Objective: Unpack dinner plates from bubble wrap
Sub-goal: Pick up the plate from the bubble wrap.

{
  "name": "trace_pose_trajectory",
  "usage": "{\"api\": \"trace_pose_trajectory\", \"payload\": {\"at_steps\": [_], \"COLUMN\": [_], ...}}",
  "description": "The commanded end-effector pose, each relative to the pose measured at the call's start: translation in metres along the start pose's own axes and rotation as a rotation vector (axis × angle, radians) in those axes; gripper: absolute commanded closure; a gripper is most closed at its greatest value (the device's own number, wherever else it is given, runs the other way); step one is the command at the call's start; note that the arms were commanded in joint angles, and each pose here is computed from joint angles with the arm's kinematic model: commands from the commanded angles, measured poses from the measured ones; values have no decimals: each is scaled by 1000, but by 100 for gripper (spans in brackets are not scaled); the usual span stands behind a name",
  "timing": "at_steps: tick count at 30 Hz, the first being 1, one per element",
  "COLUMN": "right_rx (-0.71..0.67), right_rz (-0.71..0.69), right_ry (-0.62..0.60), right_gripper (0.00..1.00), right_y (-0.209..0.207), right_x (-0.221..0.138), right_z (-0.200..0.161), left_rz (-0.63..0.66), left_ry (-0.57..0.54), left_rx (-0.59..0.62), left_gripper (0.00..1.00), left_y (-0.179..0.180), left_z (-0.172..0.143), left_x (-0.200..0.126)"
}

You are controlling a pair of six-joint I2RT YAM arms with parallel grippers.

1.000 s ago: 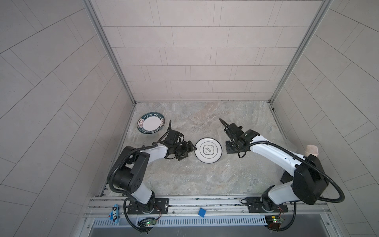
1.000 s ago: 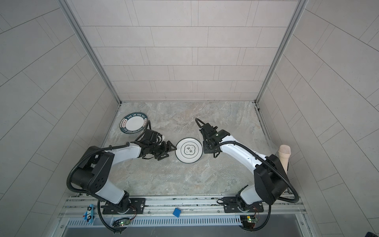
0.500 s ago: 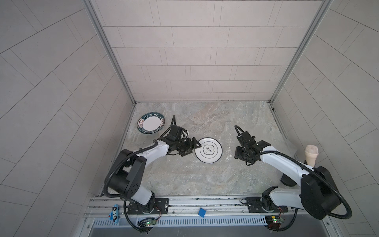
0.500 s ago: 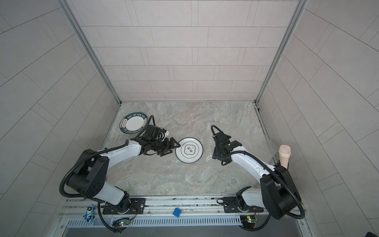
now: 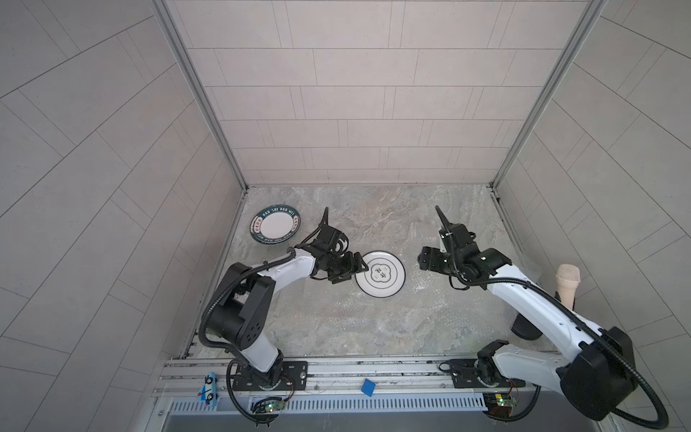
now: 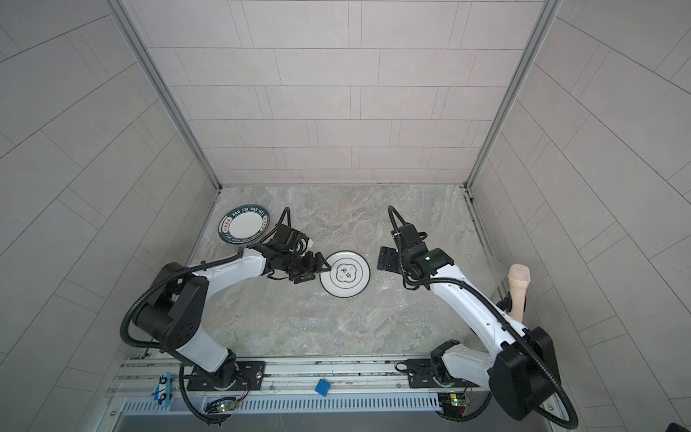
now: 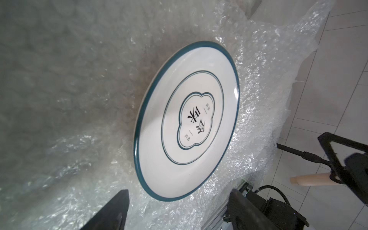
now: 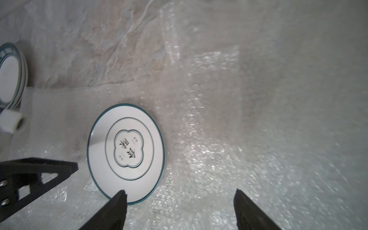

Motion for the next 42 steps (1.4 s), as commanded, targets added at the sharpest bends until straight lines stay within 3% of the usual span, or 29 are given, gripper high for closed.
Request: {"api": "trace_pose_trajectory", "payload": {"at_steps": [1,7,11,17,20,28,42], "right_rx": [-45,-72,-83,-70,-59,-44,-43], "right_rz": [140,142,121,107,106,81,73], "right_ry": [205,231,235,248,249,245,231], "right_gripper": [11,0,0,0,0,0,0], "right_y": [17,26,24,17,13,10,12], "right_x": [36,61,64,69,68,69,66], "right_z": [-16,-28,-28,-29,-27,-25,-18], "left_rz": [-21,-31,-62,-42,-53,-30,-70], "left_ry": [-14,-17,-23,-12,-9,-10,-34], "left_rx": [5,-40,-69,-87,-92,-101,-100], "left_gripper": [23,36,49,51,59,67,95], "left_y": [-3,7,11,17,19,23,14], "left_z": [9,7,9,5,5,5,5], "left_x": [5,18,28,34,37,41,31]}}
Point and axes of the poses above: each gripper's point midway between its finger pads, its own x axis out along the fingers, its own y axis along the line the jaws close on, z = x × y, the point moved 10 cm from there along -x, back along the fingers, and after that the axes turned 13 degrees about x, right-handed, at the moved point
